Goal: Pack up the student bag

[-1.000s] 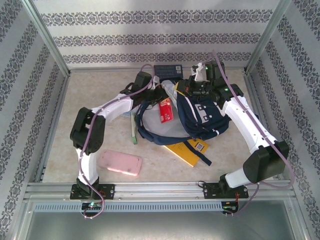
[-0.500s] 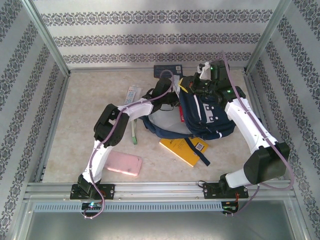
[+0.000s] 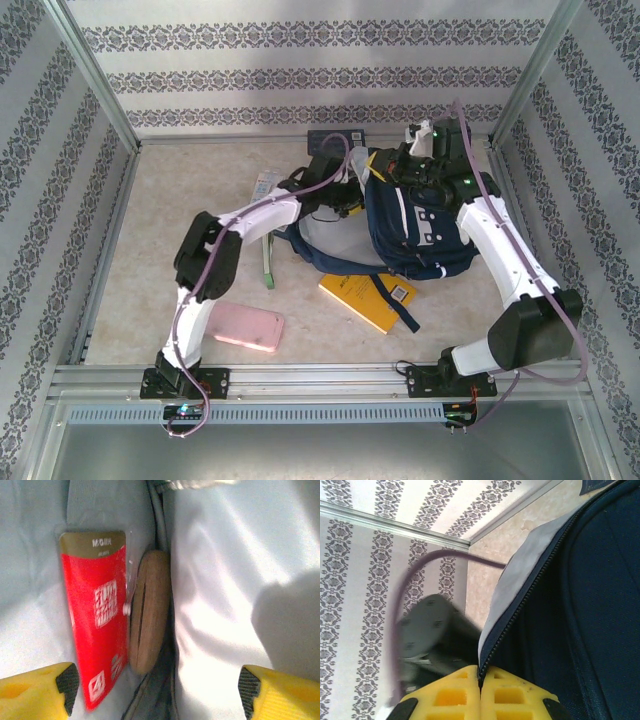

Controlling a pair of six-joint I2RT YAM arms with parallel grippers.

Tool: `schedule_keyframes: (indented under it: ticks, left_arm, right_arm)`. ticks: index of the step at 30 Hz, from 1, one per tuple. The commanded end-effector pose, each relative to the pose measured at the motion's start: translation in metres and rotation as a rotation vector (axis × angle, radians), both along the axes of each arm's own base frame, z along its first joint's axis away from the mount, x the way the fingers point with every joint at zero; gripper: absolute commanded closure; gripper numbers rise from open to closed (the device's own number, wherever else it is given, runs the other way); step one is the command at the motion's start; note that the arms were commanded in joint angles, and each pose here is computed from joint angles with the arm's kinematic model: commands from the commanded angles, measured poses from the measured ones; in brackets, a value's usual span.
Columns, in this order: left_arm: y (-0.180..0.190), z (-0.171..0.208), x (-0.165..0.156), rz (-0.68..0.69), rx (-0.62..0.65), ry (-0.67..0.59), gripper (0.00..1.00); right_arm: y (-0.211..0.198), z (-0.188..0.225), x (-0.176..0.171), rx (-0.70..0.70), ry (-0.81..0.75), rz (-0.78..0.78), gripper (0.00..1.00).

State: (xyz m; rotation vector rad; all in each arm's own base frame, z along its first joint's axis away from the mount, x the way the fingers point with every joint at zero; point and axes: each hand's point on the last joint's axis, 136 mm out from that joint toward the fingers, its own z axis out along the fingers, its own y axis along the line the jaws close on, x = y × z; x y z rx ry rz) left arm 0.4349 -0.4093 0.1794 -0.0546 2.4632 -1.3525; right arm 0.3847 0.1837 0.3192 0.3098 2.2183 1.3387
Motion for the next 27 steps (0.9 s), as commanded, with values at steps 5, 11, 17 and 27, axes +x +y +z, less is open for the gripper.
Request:
schedule_keyframes:
  ticks: [5, 11, 17, 27]
  left_arm:
    - [0.078, 0.068, -0.069, -0.098, 0.302, -0.181, 0.20]
    - [0.180, 0.047, -0.096, 0.076, 0.527, -0.121, 0.15]
    - [0.240, 0.012, -0.114, 0.177, 0.589, 0.009, 0.08]
    - [0.266, -0.032, -0.122, 0.176, 0.756, 0.118, 0.00]
  right_arm:
    - [-0.013, 0.015, -0.009, -0.093, -0.106, -0.007, 1.00]
    - [-0.015, 0.010, -0.016, -0.111, -0.106, -0.003, 1.00]
    - [-0.017, 0.005, -0.020, -0.131, -0.102, -0.005, 1.00]
    - [-0.017, 0.000, -0.027, -0.140, -0.093, 0.007, 1.00]
